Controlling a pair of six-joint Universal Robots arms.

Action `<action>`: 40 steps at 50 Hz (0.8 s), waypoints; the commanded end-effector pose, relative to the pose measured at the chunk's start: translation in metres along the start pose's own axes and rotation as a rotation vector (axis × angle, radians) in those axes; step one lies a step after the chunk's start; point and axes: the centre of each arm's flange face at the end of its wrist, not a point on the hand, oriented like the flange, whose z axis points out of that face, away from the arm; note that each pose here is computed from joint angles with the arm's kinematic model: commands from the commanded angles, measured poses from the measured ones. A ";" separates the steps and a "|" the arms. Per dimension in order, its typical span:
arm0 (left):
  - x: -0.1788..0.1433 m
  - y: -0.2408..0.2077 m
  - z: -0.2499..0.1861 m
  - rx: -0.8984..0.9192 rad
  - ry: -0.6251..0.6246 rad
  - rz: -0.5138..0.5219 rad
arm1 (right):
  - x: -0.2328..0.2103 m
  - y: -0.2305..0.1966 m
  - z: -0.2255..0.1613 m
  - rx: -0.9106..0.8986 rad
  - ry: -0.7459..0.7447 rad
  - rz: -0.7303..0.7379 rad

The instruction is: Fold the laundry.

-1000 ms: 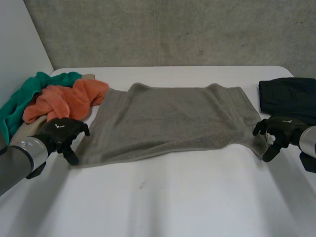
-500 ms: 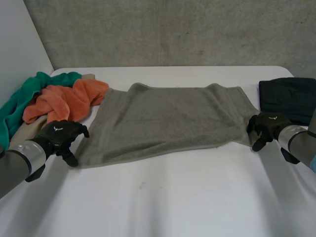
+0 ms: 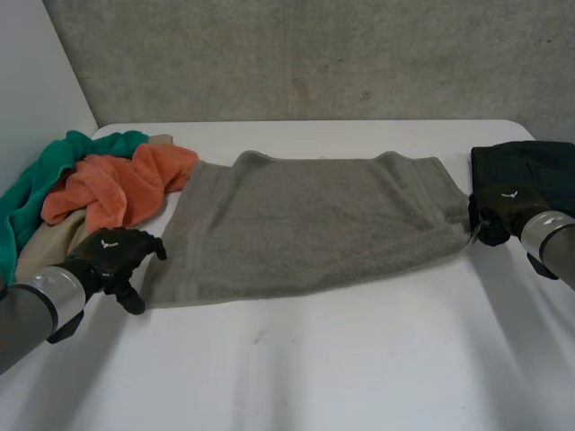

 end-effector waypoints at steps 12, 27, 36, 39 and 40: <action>0.003 0.013 0.023 -0.006 0.028 0.118 | -0.010 0.004 -0.021 -0.029 -0.036 0.019; 0.006 0.013 0.041 0.060 0.026 0.165 | -0.014 0.009 -0.025 -0.031 -0.044 0.018; 0.009 0.014 0.053 0.079 0.026 0.187 | -0.015 0.009 -0.027 -0.028 -0.046 0.018; 0.010 0.014 0.055 0.075 0.031 0.190 | -0.014 0.009 -0.027 -0.027 -0.046 0.020; 0.011 0.014 0.055 0.074 0.033 0.192 | -0.014 0.009 -0.027 -0.028 -0.045 0.021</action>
